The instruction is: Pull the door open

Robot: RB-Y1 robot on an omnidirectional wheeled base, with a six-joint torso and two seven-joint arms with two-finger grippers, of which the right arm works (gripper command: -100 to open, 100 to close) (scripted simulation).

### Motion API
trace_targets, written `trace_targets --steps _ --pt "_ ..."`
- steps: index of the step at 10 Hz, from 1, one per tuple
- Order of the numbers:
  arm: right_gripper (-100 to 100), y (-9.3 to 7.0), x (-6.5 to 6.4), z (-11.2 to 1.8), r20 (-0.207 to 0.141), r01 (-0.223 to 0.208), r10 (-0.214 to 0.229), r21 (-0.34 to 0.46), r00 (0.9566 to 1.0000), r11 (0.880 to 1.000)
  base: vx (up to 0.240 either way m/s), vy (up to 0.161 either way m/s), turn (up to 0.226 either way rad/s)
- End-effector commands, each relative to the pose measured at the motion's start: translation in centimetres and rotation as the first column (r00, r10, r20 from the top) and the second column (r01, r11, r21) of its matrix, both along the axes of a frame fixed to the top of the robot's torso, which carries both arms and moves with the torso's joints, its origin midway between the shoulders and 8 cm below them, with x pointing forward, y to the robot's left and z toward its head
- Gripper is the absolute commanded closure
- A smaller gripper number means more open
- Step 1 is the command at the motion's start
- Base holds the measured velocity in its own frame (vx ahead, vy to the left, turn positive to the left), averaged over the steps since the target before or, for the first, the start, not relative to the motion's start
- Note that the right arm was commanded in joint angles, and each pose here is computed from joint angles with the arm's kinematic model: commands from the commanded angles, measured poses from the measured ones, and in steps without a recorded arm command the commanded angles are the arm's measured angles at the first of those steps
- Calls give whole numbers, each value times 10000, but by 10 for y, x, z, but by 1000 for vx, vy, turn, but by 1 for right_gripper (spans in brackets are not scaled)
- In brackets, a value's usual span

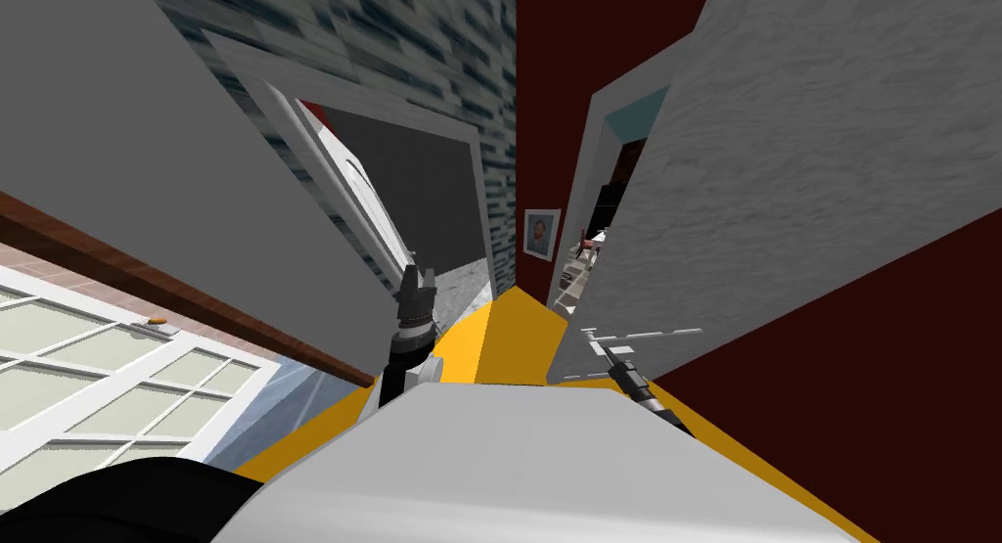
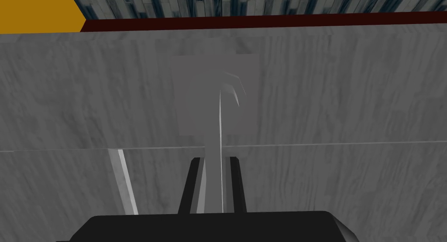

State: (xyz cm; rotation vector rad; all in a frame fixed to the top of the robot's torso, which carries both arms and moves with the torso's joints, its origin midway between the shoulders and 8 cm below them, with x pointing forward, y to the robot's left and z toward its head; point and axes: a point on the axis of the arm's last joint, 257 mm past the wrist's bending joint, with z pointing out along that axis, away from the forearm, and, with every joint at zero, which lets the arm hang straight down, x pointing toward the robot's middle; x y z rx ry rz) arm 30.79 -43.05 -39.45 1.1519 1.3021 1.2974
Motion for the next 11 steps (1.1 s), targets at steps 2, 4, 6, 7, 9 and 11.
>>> trace_targets --steps 2,4,6,7,9,11 --pt "100 7 15 -2 9 16 -16 -3 10000 10000 -180 -53 97" --pt "100 13 27 -2 23 30 -30 -6 10000 10000 -193 -66 73" --pt "100 13 27 -2 23 30 -30 -6 10000 10000 -94 -34 18" --pt "100 20 41 -3 37 41 -41 -8 10000 10000 -147 -61 94" --pt "100 22 45 -3 39 43 -43 -8 10000 10000 -151 -57 84" --pt "100 23 43 -18 -392 230 -228 27 9990 9997 -137 -35 76"
